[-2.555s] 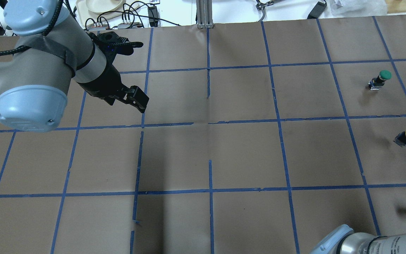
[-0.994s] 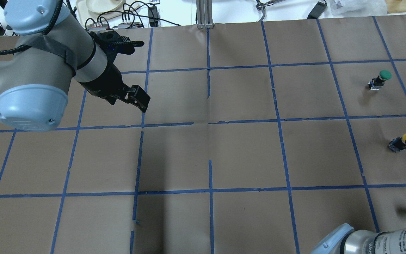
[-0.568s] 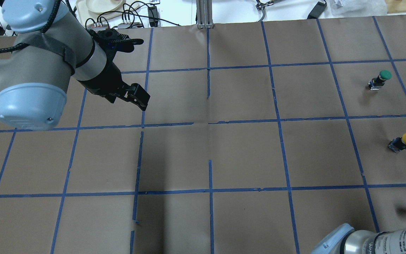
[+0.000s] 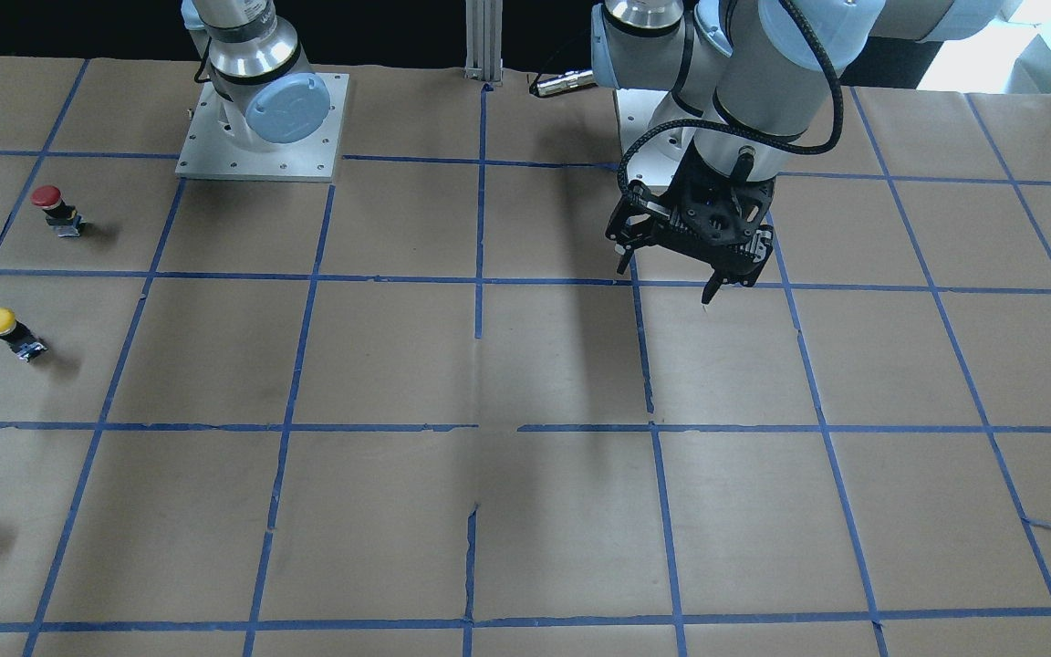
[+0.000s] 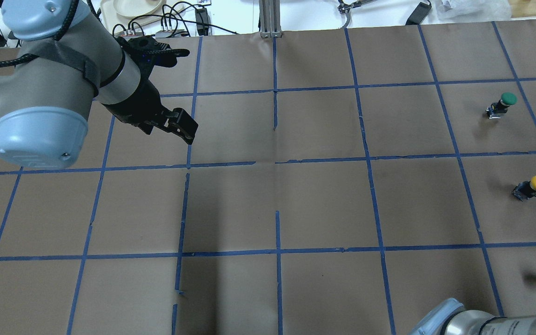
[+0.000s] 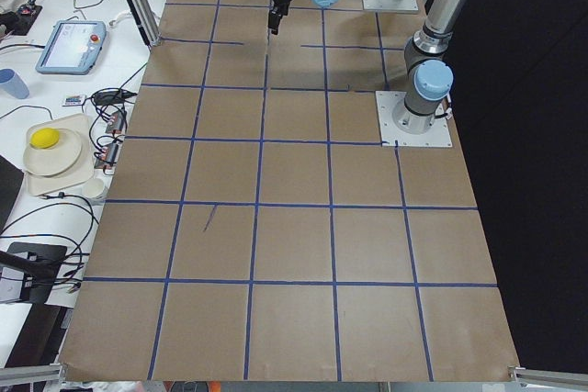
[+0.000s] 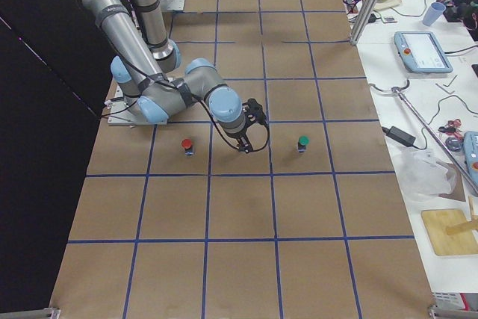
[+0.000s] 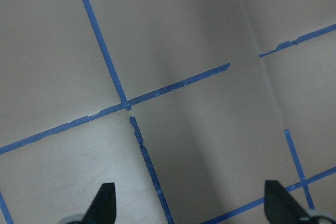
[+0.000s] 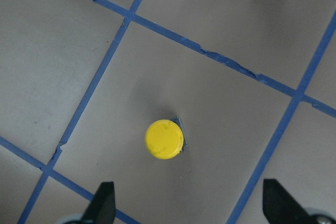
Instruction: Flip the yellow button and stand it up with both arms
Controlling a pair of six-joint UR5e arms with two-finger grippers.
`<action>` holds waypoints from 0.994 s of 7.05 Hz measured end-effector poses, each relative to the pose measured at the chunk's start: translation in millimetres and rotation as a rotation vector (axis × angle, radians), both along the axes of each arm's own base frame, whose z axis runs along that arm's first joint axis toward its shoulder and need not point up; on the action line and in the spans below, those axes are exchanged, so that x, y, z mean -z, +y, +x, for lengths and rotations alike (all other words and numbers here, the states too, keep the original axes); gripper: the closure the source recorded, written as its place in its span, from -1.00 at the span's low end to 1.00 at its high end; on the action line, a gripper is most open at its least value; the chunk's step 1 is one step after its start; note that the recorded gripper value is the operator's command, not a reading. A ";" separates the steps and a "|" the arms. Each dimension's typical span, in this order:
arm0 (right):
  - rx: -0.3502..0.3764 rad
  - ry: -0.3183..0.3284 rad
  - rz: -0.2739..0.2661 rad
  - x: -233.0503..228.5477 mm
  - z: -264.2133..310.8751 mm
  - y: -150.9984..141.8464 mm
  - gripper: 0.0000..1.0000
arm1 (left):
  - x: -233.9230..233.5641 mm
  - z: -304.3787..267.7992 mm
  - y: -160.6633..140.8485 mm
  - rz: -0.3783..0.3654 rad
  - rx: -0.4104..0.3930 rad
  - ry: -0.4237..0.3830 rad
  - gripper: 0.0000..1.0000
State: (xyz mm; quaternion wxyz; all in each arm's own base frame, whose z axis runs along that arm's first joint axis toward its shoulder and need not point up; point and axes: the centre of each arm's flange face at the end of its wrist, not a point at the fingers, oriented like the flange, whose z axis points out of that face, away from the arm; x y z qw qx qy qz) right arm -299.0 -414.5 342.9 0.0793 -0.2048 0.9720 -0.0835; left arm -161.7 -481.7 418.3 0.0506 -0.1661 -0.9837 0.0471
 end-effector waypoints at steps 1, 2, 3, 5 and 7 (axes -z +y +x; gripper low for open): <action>0.130 0.006 0.034 -26.3 31.1 -3.5 -1.00 | 0.0 -0.3 0.1 0.000 0.001 0.000 -1.00; 0.261 0.008 0.058 -48.3 65.8 -9.4 -1.00 | 0.0 -0.5 0.2 0.000 0.001 0.001 -1.00; 0.363 0.025 0.078 -65.4 100.5 -17.0 -1.00 | -0.2 -0.5 0.2 0.000 0.001 0.000 -1.00; 0.573 0.059 0.137 -100.1 173.6 -35.4 -1.00 | -0.8 -0.1 -0.4 -0.002 0.000 0.000 -1.00; 0.734 0.053 0.173 -145.3 236.3 -48.4 -1.00 | -1.5 0.0 -0.8 -0.003 0.001 0.001 -1.00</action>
